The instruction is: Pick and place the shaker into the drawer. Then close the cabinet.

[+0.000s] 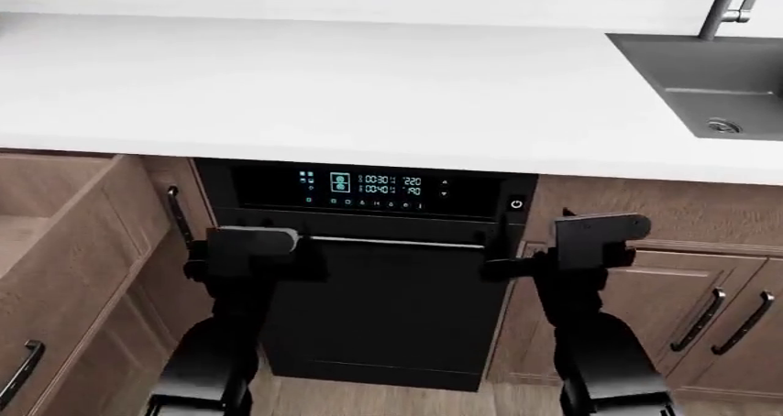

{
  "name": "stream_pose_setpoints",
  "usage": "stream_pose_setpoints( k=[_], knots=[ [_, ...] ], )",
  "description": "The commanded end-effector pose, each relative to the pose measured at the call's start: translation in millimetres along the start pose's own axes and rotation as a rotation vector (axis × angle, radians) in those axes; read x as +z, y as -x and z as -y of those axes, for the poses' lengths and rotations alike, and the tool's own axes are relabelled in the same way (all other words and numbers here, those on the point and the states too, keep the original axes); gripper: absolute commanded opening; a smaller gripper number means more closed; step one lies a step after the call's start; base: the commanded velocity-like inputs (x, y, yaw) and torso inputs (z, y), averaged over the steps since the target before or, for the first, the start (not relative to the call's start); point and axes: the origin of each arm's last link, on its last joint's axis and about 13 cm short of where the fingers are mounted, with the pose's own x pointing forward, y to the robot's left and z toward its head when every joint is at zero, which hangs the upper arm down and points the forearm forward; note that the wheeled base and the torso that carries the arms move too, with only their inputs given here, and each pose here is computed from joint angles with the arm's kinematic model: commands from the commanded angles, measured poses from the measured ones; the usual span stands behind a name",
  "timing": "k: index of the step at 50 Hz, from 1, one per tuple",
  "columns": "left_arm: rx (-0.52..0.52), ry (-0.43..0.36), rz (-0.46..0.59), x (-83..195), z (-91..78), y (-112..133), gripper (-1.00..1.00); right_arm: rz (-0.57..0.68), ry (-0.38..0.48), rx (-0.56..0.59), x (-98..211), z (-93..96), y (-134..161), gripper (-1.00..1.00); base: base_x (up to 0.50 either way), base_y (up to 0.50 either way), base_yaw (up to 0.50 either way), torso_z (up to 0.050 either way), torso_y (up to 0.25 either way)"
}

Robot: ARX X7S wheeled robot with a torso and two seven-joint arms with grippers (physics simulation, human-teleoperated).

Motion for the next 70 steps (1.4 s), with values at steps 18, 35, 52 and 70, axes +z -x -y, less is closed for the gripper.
stream_pose_setpoints(
  k=[18,35,52,70],
  knots=[
    [-0.045,-0.222,0.361,211.5,-78.9,35.5,1.00,0.398,0.315,-0.066,250.5,92.8,60.7,1.00,0.00,0.00,0.00,0.001,0.000],
    [0.190,-0.167,0.455,246.8,-132.1,58.9,1.00,0.596,0.412,-0.021,334.9,77.9,86.5,1.00,0.24,0.00,0.00,0.000,0.000],
    [0.191,-0.153,0.473,248.1,-133.1,62.6,1.00,0.612,0.436,0.009,337.1,69.3,86.2,1.00,0.39,0.39,0.00,0.000,0.001],
    [0.146,-0.156,0.572,284.4,-123.5,73.4,1.00,0.654,0.391,0.016,350.0,66.9,91.4,1.00,0.42,0.23,0.00,0.000,0.001]
  ],
)
